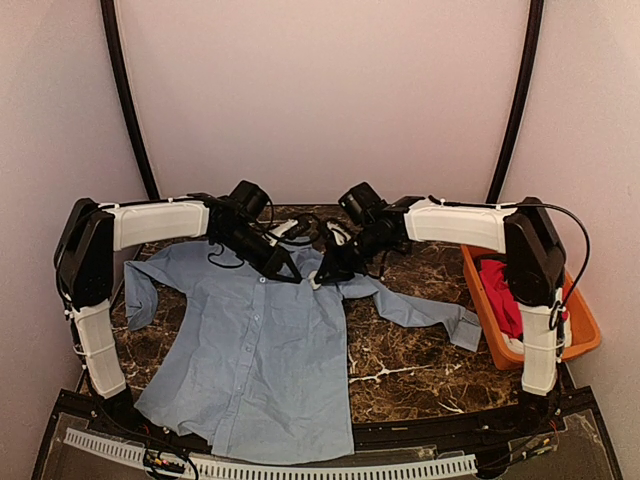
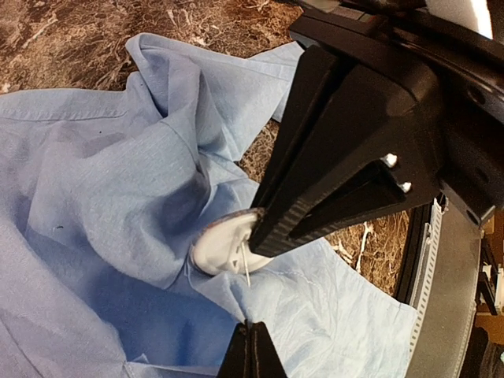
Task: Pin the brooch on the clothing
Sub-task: Cross the brooch on the flattened clothing.
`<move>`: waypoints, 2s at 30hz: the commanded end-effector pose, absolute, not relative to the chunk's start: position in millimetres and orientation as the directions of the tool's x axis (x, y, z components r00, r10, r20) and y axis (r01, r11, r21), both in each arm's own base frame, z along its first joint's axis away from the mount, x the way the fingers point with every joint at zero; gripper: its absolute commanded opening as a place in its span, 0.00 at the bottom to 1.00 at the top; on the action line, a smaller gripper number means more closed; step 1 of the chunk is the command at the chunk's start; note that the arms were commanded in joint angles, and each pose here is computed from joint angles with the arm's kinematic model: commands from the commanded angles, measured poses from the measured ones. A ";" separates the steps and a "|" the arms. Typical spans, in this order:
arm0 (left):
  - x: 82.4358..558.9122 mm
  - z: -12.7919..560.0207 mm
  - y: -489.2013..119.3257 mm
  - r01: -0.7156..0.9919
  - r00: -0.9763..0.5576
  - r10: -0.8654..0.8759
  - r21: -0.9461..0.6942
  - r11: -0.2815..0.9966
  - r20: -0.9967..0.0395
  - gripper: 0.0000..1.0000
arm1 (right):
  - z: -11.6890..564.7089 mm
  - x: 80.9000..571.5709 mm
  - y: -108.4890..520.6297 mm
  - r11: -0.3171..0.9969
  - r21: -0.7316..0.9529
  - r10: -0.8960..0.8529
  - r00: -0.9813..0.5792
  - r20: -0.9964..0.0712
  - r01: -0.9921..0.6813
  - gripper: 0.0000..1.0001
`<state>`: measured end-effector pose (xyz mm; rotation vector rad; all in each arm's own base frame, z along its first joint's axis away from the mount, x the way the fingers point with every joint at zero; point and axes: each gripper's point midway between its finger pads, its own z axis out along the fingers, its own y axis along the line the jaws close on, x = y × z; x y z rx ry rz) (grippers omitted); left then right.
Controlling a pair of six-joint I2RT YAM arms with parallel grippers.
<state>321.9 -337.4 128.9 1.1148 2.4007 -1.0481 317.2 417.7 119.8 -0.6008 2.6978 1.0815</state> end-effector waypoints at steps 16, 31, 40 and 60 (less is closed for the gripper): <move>296.2 151.6 -347.8 0.809 -0.580 0.603 -0.471 0.351 -0.547 0.01 | 119.1 313.8 426.0 0.625 0.615 -0.382 -0.875 -0.297 -0.482 0.00; 299.3 142.6 -344.5 0.809 -0.582 0.622 -0.454 0.374 -0.524 0.01 | 133.9 316.6 400.4 0.624 0.560 -0.432 -0.837 -0.335 -0.546 0.00; 299.6 137.6 -342.7 0.806 -0.585 0.629 -0.450 0.384 -0.512 0.01 | 147.8 322.1 393.3 0.638 0.504 -0.436 -0.812 -0.388 -0.583 0.00; 300.8 138.5 -347.3 0.805 -0.587 0.618 -0.463 0.371 -0.523 0.01 | 148.8 306.4 410.6 0.594 0.560 -0.460 -0.815 -0.352 -0.577 0.00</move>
